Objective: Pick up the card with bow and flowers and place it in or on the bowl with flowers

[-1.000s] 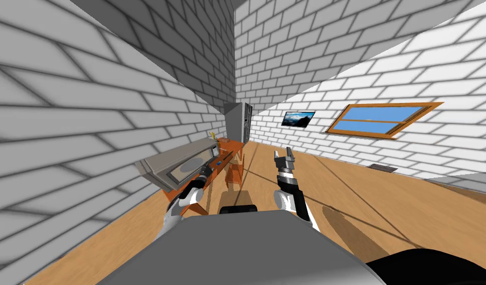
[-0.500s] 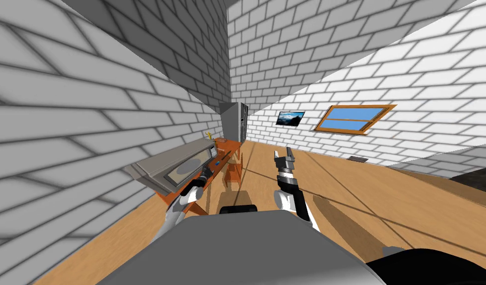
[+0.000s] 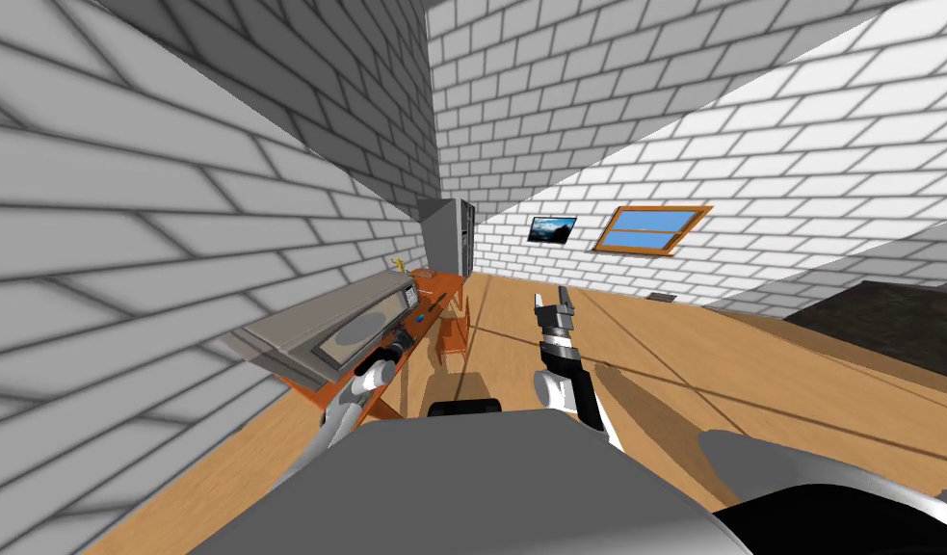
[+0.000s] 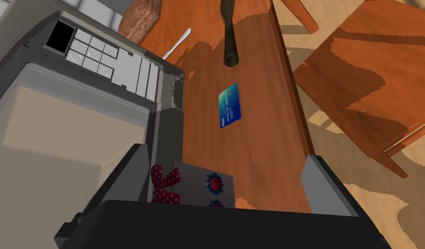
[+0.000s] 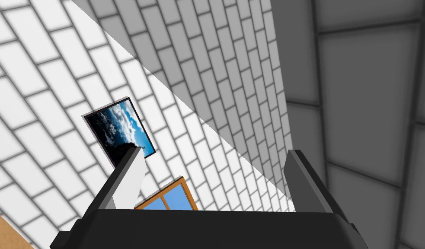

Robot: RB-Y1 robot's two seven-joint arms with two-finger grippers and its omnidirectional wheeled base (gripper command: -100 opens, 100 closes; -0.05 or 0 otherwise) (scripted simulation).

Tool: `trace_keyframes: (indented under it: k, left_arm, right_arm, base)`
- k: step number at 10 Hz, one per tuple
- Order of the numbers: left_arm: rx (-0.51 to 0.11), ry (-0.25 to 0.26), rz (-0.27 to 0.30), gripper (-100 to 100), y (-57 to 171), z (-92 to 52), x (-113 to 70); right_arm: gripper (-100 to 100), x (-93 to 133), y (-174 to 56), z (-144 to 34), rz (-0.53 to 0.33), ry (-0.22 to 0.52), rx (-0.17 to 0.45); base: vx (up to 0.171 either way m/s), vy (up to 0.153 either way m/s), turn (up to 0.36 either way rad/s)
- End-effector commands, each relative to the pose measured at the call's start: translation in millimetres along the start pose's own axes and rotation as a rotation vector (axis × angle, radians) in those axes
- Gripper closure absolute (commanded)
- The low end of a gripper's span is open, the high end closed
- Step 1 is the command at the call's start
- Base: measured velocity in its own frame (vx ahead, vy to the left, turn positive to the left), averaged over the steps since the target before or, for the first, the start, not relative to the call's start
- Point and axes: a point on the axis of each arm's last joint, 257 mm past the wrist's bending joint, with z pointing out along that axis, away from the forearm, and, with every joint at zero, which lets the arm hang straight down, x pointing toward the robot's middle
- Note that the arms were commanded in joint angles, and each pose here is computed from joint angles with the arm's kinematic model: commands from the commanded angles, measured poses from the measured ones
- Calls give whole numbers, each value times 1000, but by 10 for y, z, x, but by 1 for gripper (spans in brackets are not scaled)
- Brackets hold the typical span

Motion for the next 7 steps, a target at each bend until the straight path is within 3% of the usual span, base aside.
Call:
trace_keyframes:
  k: [1,2,3,5,6,7]
  left_arm:
    - [-35,-27,-29,-100,95,48,-124]
    - [-45,-40,-31,-100,143,45,-190]
    - [-73,-45,-78,-100,125,123,-182]
    - [-95,-78,-83,-100,243,108,-349]
    - [-127,-95,-131,-100,251,173,-392]
    - [-140,-117,-135,-100,327,156,-501]
  right_arm:
    - [0,0,0,0,0,0,0]
    - [0,-1,0,-1,0,0,0]
    - [0,-1,0,-1,0,0,0]
    - [0,-1,0,-1,0,0,0]
    - [0,-1,0,-1,0,0,0]
    - [0,0,0,0,0,0,0]
  base:
    - [-63,71,-125]
    - [-34,32,24]
    - [-59,49,-218]
    - [-46,50,-69]
    - [-32,53,-268]
    - [-43,67,-137]
